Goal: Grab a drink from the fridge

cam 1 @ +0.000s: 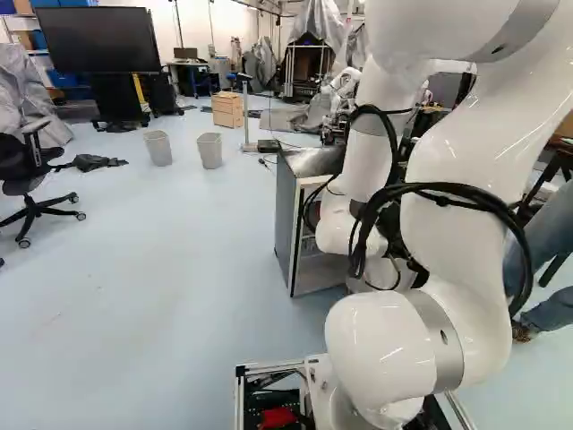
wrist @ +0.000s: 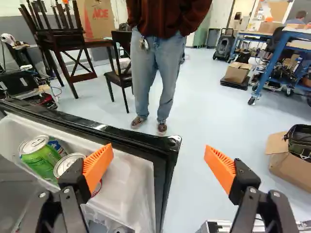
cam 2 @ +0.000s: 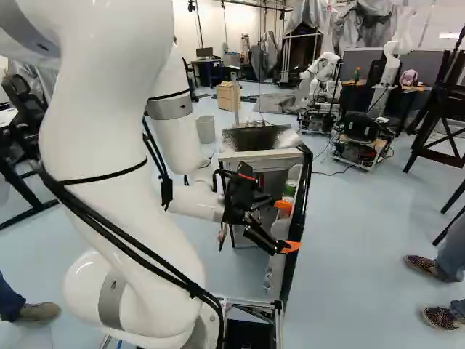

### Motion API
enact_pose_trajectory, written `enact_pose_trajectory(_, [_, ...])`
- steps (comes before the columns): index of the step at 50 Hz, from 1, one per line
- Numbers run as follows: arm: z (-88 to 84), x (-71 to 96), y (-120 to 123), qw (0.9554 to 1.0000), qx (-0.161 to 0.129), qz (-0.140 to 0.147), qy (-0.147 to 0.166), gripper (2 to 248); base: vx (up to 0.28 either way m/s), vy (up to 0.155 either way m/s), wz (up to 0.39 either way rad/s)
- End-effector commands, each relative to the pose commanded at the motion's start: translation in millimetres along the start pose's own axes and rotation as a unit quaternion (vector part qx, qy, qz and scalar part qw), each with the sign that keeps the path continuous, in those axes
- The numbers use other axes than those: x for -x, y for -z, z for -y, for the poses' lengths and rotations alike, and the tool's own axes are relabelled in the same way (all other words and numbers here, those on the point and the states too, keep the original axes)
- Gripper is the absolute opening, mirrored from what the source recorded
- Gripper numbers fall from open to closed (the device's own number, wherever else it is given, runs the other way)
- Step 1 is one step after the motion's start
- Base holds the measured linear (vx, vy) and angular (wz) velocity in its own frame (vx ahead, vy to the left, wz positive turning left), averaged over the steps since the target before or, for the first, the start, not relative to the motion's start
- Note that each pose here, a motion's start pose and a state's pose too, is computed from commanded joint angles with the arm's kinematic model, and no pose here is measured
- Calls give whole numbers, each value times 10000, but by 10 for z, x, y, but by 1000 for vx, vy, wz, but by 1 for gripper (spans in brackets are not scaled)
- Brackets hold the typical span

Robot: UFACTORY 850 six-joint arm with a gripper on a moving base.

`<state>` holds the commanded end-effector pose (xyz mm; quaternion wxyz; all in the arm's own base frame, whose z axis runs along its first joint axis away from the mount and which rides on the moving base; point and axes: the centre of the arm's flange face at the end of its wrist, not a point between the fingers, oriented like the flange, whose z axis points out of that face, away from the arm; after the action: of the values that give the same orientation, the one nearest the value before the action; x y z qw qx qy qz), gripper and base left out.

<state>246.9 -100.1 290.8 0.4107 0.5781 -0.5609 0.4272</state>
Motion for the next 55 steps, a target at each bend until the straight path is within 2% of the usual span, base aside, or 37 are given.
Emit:
enact_pose_trajectory(25, [158,-101,-311,9983,491,-24,-307,247,0,0,0])
enact_pose_trajectory(55, [360,-230,-716,9927,995,-78,-675,247,0,0,0])
